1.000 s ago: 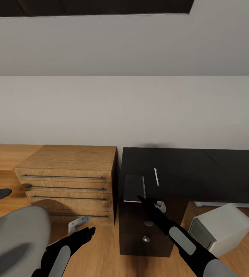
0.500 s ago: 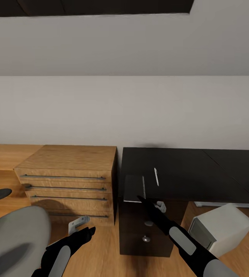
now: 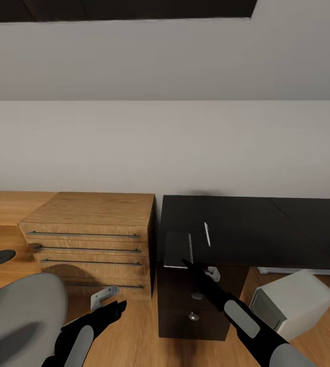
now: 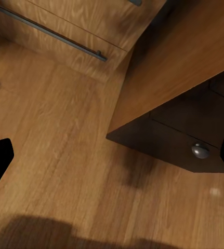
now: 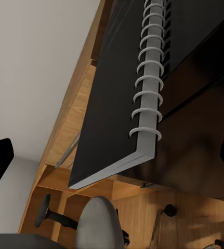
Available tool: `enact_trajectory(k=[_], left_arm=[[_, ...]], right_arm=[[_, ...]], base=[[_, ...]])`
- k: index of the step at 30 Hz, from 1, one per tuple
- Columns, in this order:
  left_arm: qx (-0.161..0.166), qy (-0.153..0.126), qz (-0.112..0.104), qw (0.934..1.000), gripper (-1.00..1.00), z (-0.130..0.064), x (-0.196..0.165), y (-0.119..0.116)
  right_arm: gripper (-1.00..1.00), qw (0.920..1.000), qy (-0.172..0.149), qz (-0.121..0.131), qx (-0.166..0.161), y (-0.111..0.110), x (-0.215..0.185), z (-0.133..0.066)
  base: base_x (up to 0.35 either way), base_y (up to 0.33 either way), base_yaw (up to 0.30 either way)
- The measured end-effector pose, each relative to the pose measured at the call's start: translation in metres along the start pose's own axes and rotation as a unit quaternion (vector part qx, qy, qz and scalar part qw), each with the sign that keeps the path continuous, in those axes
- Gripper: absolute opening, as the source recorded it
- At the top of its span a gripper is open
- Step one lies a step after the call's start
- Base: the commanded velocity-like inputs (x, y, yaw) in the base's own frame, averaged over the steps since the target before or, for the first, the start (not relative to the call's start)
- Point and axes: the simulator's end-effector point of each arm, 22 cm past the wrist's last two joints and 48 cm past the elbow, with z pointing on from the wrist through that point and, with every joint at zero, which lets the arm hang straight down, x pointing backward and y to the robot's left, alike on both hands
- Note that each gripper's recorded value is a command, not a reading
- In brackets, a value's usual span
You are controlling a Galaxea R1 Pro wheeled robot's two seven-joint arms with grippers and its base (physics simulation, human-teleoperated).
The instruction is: In the bedroom, organize the workspace by keeping the computer under the desk, ensuring the monitor is on the desk, placing the keyboard on the desk next to the monitor, placing the mouse on the desk next to the keyboard, moving the folder from the swivel chair onto the desk next to the mouse, stacking the notebook on top of the folder with the pen on top of the notebook, and positioning the swivel chair next to the desk.
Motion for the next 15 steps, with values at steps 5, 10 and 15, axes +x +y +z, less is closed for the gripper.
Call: enact_trajectory(k=[5,10,15], left_arm=[[0.0,0.0,0.0,1.0,1.0,0.0,0.0,-0.0001],[0.0,0.0,0.0,1.0,1.0,0.0,0.0001,-0.0001],[0.0,0.0,0.0,1.0,1.0,0.0,0.0,-0.0001]], right_arm=[[1.0,1.0,0.0,0.0,0.001,-0.0005,0.0001,-0.0001],[1.0,1.0,0.0,0.005,0.001,-0.0005,0.0001,0.0001],[1.0,1.0,0.0,0.006,0.001,-0.0004,0.0005,0.0002]], base=[[0.0,0.0,0.0],[0.0,0.0,0.0],[0.0,0.0,0.0]])
